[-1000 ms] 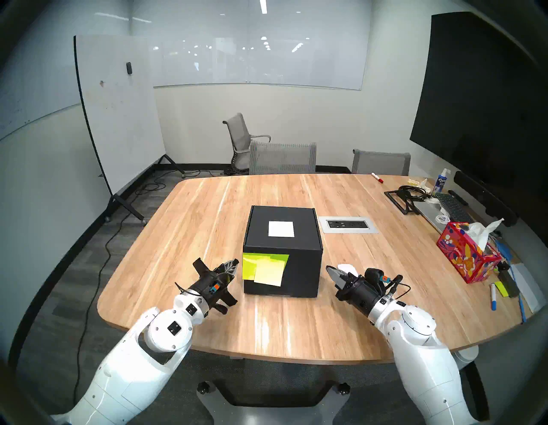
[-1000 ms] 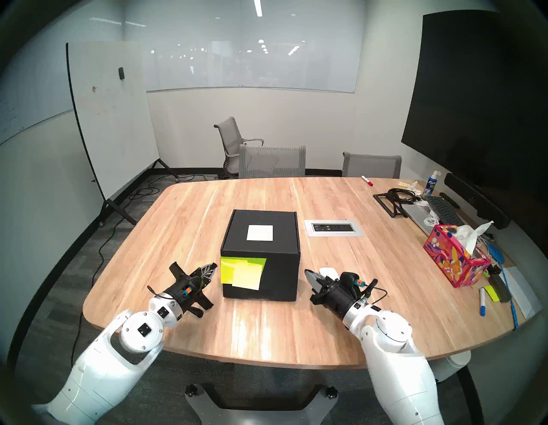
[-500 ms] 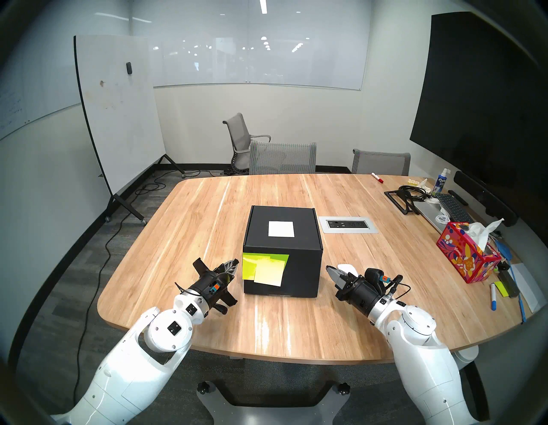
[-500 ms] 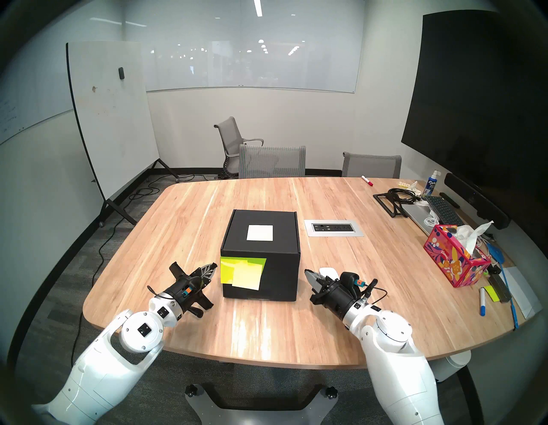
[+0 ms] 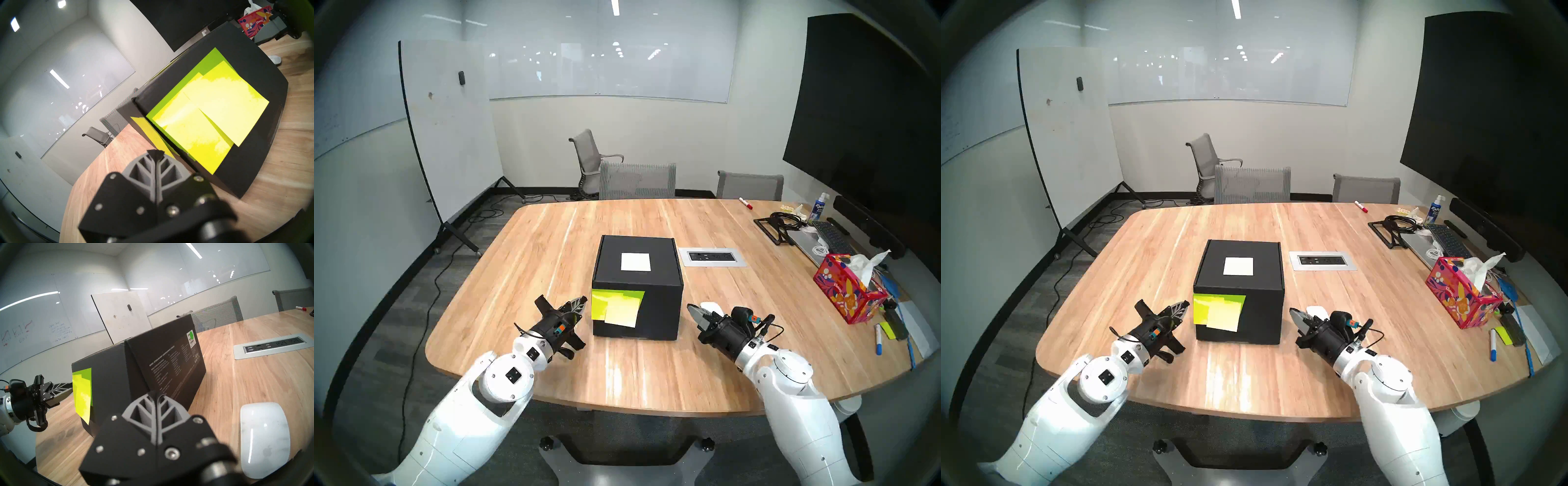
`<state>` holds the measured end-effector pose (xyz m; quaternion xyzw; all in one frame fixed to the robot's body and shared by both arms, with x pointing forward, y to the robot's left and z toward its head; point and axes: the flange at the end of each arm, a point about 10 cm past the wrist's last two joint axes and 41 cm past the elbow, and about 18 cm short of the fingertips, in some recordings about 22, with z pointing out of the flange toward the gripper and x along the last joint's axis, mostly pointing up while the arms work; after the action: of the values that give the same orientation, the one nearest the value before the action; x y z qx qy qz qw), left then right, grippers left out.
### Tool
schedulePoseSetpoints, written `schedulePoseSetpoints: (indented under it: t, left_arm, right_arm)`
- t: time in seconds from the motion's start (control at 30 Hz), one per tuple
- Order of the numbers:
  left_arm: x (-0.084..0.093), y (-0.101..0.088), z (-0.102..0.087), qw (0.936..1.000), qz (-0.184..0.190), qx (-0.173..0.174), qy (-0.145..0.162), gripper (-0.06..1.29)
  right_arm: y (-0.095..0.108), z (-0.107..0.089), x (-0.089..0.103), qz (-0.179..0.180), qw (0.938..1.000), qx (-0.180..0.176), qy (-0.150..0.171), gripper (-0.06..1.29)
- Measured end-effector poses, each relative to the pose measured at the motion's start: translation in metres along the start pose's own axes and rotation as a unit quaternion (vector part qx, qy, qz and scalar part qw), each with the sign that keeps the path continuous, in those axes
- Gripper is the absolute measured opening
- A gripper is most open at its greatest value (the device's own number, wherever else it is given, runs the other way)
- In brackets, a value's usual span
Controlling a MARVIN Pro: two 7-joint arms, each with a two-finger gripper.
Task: Open the box and place the mouse inside
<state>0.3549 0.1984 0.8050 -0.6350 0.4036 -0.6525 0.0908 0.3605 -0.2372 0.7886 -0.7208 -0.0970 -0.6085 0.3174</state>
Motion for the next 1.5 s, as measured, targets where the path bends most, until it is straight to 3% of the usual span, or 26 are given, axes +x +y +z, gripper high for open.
schedulePoseSetpoints:
  t: [1.5]
  left_arm:
    - [0.0000, 0.0000, 0.0000, 1.0000, 0.000, 0.000, 0.000, -0.02]
  right_arm:
    - [-0.0001, 0.0000, 0.0000, 0.000, 1.0000, 0.000, 0.000, -0.03]
